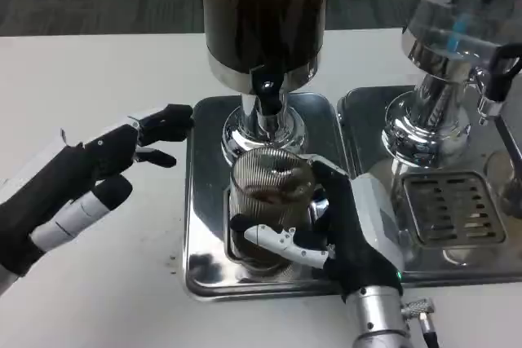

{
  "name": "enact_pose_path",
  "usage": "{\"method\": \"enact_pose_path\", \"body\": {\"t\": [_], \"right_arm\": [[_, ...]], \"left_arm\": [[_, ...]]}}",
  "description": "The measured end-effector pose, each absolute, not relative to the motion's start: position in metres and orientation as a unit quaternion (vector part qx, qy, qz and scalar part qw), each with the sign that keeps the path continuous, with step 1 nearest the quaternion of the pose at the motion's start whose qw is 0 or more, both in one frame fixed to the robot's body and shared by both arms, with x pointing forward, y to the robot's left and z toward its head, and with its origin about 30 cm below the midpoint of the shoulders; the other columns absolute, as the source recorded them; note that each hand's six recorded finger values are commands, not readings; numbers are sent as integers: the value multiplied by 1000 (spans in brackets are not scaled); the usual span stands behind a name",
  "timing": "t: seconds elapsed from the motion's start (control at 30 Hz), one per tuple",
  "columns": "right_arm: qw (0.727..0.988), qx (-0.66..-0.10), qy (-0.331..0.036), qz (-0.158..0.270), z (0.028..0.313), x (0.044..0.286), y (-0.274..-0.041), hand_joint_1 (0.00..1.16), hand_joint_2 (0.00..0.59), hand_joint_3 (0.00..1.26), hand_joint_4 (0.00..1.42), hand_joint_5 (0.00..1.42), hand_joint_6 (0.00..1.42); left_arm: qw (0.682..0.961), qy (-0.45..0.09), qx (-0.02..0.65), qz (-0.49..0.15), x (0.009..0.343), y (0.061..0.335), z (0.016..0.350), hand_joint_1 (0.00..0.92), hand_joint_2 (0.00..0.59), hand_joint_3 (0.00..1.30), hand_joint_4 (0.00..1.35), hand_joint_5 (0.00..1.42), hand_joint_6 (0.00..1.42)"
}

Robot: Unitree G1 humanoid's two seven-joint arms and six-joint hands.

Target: Grasp the cup under the faucet to collect the drink, then remove the cup.

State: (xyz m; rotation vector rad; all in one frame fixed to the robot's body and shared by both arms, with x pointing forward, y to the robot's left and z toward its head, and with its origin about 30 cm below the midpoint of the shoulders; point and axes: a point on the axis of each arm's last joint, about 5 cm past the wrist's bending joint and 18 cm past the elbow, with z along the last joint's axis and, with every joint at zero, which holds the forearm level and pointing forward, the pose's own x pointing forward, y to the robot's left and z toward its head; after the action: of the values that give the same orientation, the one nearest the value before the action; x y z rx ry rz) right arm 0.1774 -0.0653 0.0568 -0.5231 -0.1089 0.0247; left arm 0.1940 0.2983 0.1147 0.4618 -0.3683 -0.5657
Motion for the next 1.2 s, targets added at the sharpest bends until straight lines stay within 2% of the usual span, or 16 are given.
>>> {"method": "enact_pose_path", "body": {"t": [0.93, 1.2], "right_arm": [[965, -250, -63, -46, 46, 167, -73, 719, 157, 577, 671, 806, 1178], [964, -248, -79, -56, 50, 166, -76, 717, 168, 586, 662, 816, 1178]], "left_arm": [[919, -176, 223, -274, 194, 299, 113, 0, 117, 160, 181, 179, 348], [919, -176, 222, -274, 194, 298, 113, 0, 117, 160, 181, 179, 348]]}}
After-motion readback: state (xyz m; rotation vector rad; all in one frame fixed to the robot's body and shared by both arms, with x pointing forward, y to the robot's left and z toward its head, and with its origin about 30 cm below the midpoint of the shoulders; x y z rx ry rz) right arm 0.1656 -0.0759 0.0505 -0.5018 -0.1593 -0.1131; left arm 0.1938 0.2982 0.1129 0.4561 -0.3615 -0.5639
